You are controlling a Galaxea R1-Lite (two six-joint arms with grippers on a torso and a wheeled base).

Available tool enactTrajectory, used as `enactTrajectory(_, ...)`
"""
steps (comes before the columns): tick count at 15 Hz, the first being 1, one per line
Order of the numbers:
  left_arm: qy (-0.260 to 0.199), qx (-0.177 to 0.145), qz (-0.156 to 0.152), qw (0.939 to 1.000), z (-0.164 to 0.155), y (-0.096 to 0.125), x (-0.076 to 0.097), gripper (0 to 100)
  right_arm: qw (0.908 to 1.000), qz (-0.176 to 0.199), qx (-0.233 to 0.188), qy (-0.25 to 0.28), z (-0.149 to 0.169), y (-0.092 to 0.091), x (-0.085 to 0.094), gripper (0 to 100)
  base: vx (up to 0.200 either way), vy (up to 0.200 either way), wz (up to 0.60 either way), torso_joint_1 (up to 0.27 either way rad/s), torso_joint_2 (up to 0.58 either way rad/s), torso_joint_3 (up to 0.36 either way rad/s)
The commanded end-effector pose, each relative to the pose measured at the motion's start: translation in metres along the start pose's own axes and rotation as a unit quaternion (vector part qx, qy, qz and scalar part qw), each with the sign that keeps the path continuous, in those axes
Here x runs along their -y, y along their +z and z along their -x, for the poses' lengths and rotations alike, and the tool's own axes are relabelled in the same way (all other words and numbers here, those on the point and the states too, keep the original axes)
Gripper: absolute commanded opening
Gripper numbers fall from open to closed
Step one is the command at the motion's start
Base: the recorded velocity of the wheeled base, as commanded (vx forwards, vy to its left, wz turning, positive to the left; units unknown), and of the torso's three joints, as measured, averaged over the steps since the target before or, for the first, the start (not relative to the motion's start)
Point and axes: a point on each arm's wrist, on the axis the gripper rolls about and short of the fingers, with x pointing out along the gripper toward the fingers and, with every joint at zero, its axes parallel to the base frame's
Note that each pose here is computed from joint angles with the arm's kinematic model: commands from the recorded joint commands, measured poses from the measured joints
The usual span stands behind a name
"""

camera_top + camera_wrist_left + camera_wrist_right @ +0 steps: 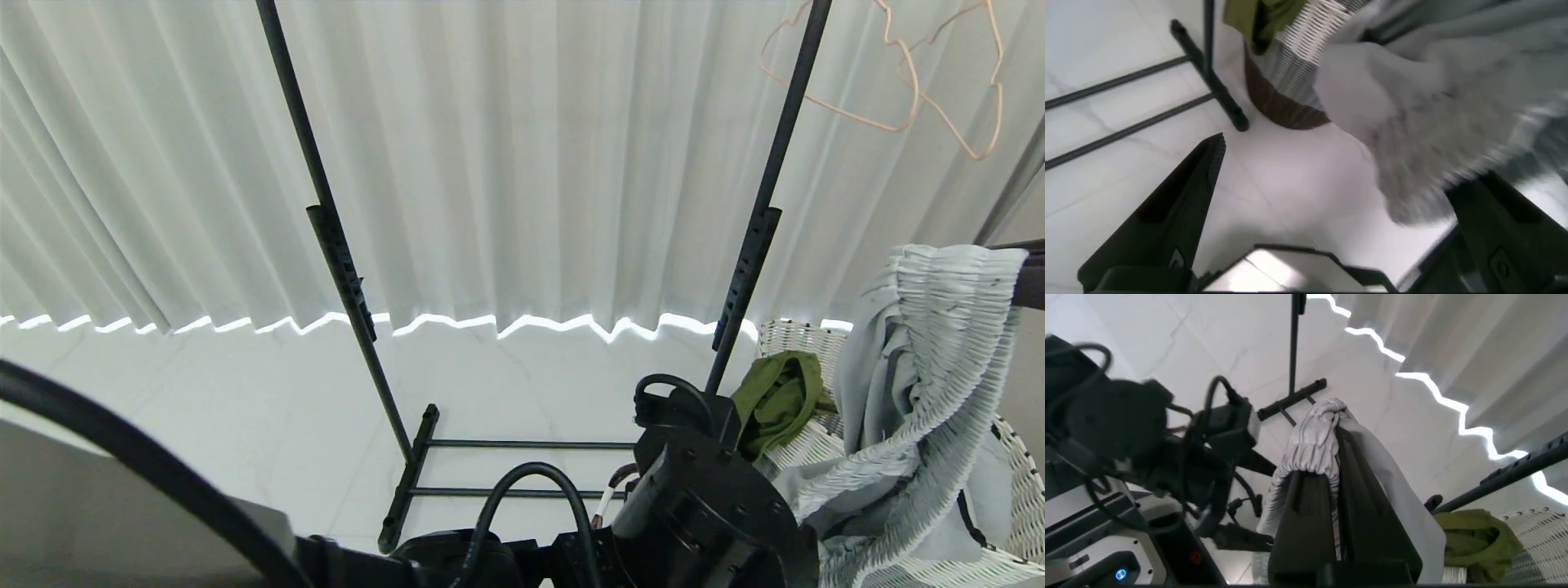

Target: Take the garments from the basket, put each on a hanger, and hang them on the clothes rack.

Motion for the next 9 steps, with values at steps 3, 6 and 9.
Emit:
enactTrajectory(3,0.023,-0.013,0.003,0.9996,-0.0206,-0.0146,-0.0082,100,1.0,0.002,0.007,-0.001,0.0053,0.0002,-0.002,0,0.0,0.0,0.0,0.0,0.0,0.0)
enactTrajectory(6,0.024,-0.011,0.005,0.9996,-0.0201,-0.0142,-0.0082,0,1.0,0.002,0.008,-0.002,0.0072,0.0,-0.0027,0,0.0,0.0,0.0,0.0,0.0,0.0)
enactTrajectory(9,0.05,-0.006,-0.031,0.9982,-0.017,-0.0165,-0.0113,0,1.0,0.002,0.001,-0.004,0.0064,-0.0047,-0.0031,0,0.0,0.0,0.0,0.0,0.0,0.0)
